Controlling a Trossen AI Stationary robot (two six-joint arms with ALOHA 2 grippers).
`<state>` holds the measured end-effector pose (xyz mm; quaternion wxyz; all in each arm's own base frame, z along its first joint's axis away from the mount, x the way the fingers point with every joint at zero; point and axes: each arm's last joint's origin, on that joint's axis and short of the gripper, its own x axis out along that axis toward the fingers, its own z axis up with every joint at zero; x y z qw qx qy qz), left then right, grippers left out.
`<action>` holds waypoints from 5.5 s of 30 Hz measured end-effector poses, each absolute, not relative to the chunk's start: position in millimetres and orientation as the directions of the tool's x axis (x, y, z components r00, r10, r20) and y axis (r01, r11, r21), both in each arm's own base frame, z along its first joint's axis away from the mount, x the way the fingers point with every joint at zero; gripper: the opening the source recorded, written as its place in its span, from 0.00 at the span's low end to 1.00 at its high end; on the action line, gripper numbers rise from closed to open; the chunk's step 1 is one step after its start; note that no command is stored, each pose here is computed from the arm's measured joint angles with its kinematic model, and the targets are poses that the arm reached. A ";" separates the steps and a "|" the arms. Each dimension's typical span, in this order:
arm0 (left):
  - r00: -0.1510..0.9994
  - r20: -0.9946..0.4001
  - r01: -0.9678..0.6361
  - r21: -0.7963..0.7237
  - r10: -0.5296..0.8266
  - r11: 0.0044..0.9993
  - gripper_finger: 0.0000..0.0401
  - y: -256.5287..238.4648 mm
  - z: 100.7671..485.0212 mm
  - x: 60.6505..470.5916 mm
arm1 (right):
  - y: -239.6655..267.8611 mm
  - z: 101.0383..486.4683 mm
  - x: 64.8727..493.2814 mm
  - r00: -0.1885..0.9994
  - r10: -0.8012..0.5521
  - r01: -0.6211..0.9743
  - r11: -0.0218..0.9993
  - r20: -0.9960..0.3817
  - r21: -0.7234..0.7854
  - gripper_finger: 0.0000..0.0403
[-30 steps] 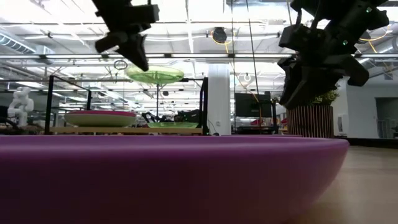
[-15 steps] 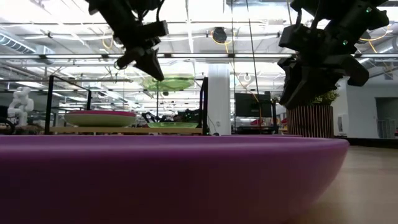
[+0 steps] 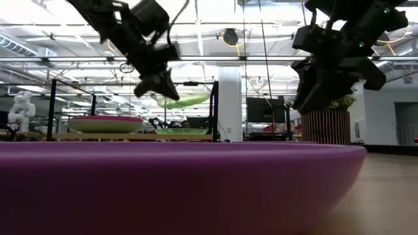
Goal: Place and stack plates onto a shelf
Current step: Stack the left green transparent plate into the green transparent plate on the shelf, then stack the top purple plate into the pink plate on the shelf
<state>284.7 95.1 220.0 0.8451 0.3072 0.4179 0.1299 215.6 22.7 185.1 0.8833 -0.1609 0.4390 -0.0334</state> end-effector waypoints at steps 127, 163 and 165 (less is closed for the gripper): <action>0.865 -0.460 0.367 0.309 -0.200 0.877 0.41 -69.7 230.7 313.1 | 53.7 181.9 227.4 0.773 0.331 -0.550 0.775 -0.541 -0.311 0.01; 0.831 -0.512 0.450 0.392 -0.216 0.803 0.07 -53.9 201.7 330.4 | 53.1 187.2 231.2 0.843 0.210 -0.437 0.804 -0.496 -0.404 0.23; 0.829 -0.515 0.455 0.395 -0.218 0.798 0.06 -55.0 201.5 330.0 | 54.9 188.7 231.6 0.850 0.215 -0.439 0.793 -0.480 -0.422 0.28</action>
